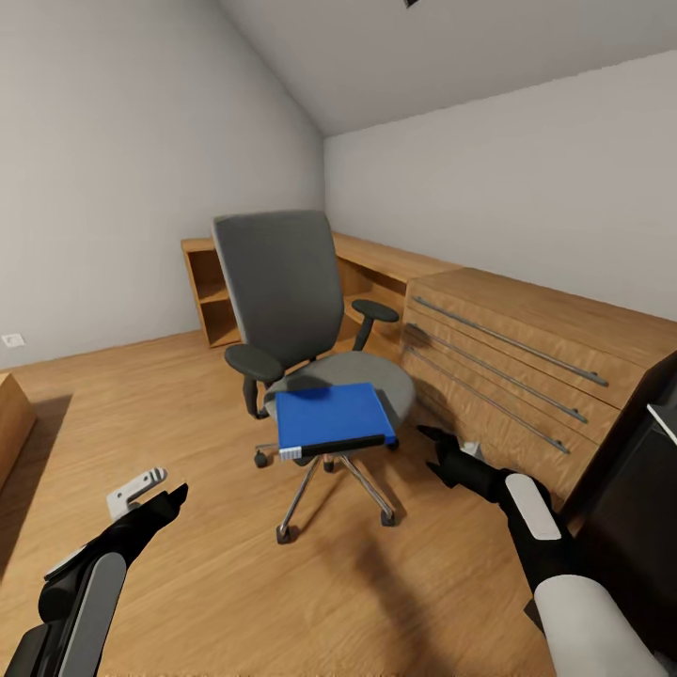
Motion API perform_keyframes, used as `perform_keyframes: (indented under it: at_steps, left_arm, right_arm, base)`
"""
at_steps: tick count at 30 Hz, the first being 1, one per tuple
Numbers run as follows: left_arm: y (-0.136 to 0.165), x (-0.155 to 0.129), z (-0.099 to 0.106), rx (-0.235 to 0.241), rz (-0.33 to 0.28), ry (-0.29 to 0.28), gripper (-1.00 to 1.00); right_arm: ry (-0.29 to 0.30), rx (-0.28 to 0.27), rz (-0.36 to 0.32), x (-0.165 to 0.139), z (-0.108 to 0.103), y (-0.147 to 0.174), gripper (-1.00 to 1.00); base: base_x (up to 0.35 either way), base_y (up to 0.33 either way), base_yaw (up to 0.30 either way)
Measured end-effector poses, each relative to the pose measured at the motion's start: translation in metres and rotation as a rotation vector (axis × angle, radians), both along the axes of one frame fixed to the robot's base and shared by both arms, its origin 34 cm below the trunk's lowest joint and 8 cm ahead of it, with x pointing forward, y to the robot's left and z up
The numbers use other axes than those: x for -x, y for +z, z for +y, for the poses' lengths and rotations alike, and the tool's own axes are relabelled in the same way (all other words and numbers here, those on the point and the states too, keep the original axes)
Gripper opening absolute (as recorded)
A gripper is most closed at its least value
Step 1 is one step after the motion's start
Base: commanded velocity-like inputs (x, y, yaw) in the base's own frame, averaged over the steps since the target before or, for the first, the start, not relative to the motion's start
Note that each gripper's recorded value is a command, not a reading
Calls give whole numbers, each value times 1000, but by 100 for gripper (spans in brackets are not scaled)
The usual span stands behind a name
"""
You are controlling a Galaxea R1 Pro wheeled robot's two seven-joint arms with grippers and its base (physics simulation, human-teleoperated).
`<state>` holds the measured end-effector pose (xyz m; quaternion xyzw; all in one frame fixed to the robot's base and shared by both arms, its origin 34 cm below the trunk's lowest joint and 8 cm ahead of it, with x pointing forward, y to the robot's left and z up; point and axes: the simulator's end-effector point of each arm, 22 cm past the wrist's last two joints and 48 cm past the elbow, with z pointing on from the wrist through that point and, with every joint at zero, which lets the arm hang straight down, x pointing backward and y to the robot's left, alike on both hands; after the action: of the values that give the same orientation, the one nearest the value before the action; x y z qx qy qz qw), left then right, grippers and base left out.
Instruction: In the bedroom, organize the workspace by keeping the computer under the desk, ensuring the monitor is on the desk, placing the keyboard on the desk next to the monitor, placing the mouse on the desk next to the keyboard, moving the folder from the swivel chair onto the desk next to the mouse, stacking the notebook on top of the folder with the pen on top of the notebook, and positioning the swivel chair next to the desk.
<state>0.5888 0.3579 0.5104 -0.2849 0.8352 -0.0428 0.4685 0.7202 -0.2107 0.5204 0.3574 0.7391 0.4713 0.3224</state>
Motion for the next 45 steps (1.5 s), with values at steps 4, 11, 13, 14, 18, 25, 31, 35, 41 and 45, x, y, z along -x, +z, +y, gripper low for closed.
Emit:
perform_keyframes:
  at_steps: [4,11,13,14,18,25,31,35,41,45]
  left_arm:
    - [-10,0,-1,1,21,-3,100]
    - [-25,1,-1,1,50,-3,100]
    - [-29,1,-1,1,59,-3,100]
    - [-29,1,-1,1,59,-3,100]
    - [-30,1,-1,2,61,-4,100]
    - [-30,2,0,2,62,-3,100]
    - [-31,2,0,0,62,-2,100]
    - [-30,2,0,1,62,-3,100]
    - [-30,2,0,0,62,-3,100]
    - [-31,2,0,0,62,-3,100]
  right_arm:
    - [4,-2,15,0,2,-11,100]
    - [6,-2,42,0,3,-29,100]
    - [7,-2,50,0,4,-34,100]
    - [18,4,49,1,7,-34,100]
    - [88,27,34,5,33,-32,100]
    - [147,10,-19,7,55,-21,100]
    - [165,0,-40,7,62,-17,100]
    - [173,-1,-45,8,65,-16,100]
    - [174,1,-46,8,65,-16,100]
    - [174,1,-45,8,65,-16,100]
  base:
    - [0,0,0]
    - [0,0,0]
    - [0,0,0]
    - [0,0,0]
    - [0,0,0]
    - [0,0,0]
    - [4,3,0]
    - [136,83,0]
    - [166,89,0]
    - [47,24,0]
